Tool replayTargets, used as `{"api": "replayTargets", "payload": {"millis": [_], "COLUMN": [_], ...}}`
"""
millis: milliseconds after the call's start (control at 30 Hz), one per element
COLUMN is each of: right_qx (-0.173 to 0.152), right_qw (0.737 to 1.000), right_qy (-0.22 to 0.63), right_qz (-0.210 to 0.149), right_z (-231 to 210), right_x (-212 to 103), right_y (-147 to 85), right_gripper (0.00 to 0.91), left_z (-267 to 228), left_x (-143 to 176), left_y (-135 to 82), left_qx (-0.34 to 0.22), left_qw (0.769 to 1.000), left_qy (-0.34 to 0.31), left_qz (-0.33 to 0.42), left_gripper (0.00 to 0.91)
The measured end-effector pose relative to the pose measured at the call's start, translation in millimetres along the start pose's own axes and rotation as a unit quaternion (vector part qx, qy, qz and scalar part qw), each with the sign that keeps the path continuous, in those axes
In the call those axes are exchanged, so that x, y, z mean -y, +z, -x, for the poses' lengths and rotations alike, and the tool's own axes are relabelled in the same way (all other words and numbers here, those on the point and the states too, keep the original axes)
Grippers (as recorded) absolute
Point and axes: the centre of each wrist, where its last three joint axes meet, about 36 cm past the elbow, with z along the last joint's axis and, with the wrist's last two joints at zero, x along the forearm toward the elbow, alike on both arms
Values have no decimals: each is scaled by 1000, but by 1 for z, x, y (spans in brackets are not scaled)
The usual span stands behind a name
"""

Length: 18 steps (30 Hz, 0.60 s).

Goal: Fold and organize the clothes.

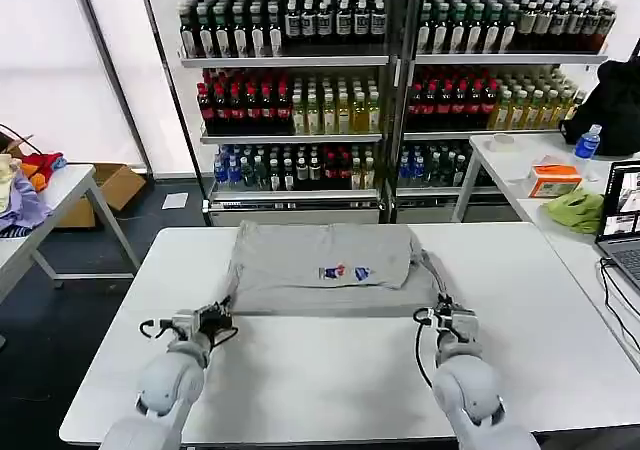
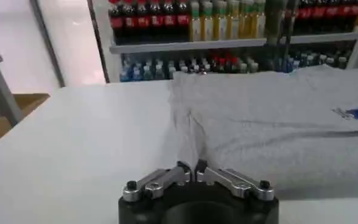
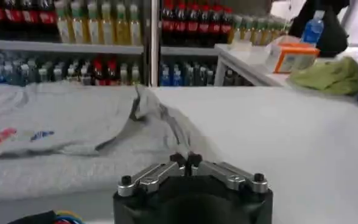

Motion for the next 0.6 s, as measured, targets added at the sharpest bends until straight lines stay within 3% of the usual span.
{"api": "replayTargets", "payload": {"millis": [300,600], "right_qx": [-32,-61], "right_qw": [999,998], "right_qy": [14,27], "right_qz": [-5,-15], "right_z": [-65,-93], "right_x": [11,13], "right_y": [27,44], "right_gripper": [0,0], "left_z": [-79,-124], "left_x": [18,35], "left_y": [29,56], "left_qx": [8,-11], "left_qw": [1000,1000], "left_qy": [14,22], "left_qz": [-2,-6], "left_gripper": [10,10]}}
